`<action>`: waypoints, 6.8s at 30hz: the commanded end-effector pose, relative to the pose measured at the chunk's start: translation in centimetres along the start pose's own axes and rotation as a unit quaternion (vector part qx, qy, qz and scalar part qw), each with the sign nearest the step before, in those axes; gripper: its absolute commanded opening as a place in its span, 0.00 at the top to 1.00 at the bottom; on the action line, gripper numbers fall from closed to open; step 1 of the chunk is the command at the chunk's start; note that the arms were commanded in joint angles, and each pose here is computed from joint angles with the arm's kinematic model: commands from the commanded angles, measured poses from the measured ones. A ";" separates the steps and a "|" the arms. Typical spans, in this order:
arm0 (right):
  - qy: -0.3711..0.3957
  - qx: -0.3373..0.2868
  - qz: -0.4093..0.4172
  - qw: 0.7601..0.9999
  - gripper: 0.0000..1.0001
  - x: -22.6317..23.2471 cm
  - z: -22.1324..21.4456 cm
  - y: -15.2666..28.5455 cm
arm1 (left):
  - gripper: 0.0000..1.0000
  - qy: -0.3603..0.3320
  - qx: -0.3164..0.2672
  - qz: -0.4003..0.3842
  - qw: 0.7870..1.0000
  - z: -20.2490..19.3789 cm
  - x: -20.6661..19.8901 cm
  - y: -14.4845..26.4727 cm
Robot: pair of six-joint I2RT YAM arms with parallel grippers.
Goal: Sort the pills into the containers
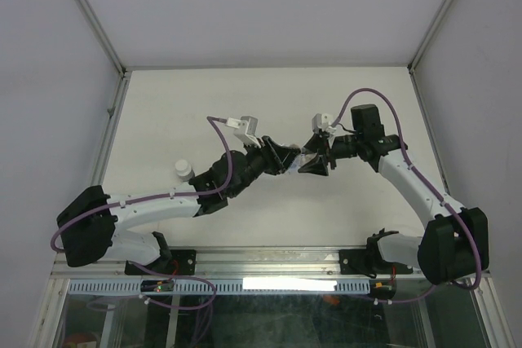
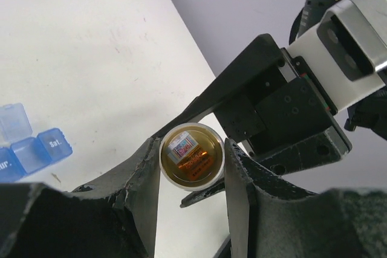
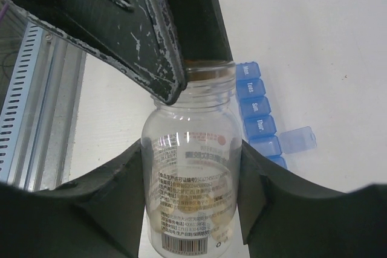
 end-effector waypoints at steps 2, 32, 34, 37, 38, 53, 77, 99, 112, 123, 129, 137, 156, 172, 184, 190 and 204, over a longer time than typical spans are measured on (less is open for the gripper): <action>0.024 -0.012 -0.013 1.000 1.00 0.3 1.1 0.4 | 1.00 0.058 -0.055 0.037 0.996 3.7 -1.8 0.2; 0.019 -0.018 -0.038 0.999 1.00 0.1 1.5 0.7 | 0.91 -0.068 0.072 0.345 0.933 5.1 18.2 2.6; 0.015 -0.016 -0.038 0.999 1.00 -0.1 1.3 0.7 | 0.90 -0.077 0.093 0.364 0.924 4.4 19.8 2.5; 0.013 -0.014 -0.040 0.999 1.00 -0.2 1.2 0.7 | 0.85 -0.093 0.122 0.390 0.908 3.5 21.7 1.9; 0.012 -0.014 -0.040 0.999 1.00 -0.2 1.2 0.7 | 0.85 -0.097 0.132 0.397 0.903 3.1 22.3 1.7; 0.006 -0.022 -0.048 0.999 1.00 -0.4 1.2 1.4 | 0.14 -0.094 0.151 0.441 0.880 3.5 23.8 0.1; -0.085 -0.355 0.035 0.930 1.00 2.6 19.9 6.8 | 0.01 -0.125 -0.076 -0.164 0.976 8.3 9.4 6.9; 0.121 -0.022 -0.109 0.986 1.00 -0.9 5.2 3.0 | 0.01 -0.127 -0.045 -0.059 0.989 4.8 13.4 6.5; 0.058 0.191 -0.105 0.974 0.99 -5.6 -2.0 -3.7 | 0.01 -0.160 -0.016 -0.029 0.987 2.2 15.2 8.1; 0.041 0.286 -0.130 0.948 0.99 -8.8 -2.9 -5.2 | 0.01 -0.144 -0.002 -0.043 0.989 0.5 16.1 7.6; 0.043 0.318 -0.125 0.939 0.98 -9.2 -2.9 -5.4 | 0.01 -0.143 -0.005 -0.046 0.989 0.3 16.0 7.7; 0.038 0.356 -0.117 0.926 0.98 -9.1 -3.3 -5.8 | 0.01 -0.141 -0.003 -0.043 0.989 0.2 16.1 7.7; 0.034 0.427 -0.112 0.897 0.99 -9.1 -3.1 -6.9 | 0.01 -0.139 -0.008 -0.037 0.990 0.1 16.2 7.9; 0.045 0.475 -0.117 0.871 0.99 -9.0 -2.5 -7.7 | 0.01 -0.140 -0.011 -0.036 0.989 0.1 16.1 8.0; 0.049 0.500 -0.124 0.856 0.99 -9.1 -2.2 -8.3 | 0.01 -0.141 -0.011 -0.037 0.989 0.1 16.1 8.0; 0.049 0.515 -0.124 0.847 1.00 -9.0 -2.1 -8.6 | 0.01 -0.140 -0.011 -0.036 0.989 0.1 16.1 8.1; 0.053 0.530 -0.124 0.837 1.00 -9.0 -1.7 -8.9 | 0.01 -0.141 -0.012 -0.036 0.989 0.1 16.1 8.1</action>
Point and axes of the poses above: each gripper's point midway between its finger pads, its own y axis back along the fingers, its own x axis along the line the jaws close on, z = x × y, the point moved 10 cm from there along y, back along the fingers, and after that the axes turned 8 degrees about -y, right-handed, at the moved point
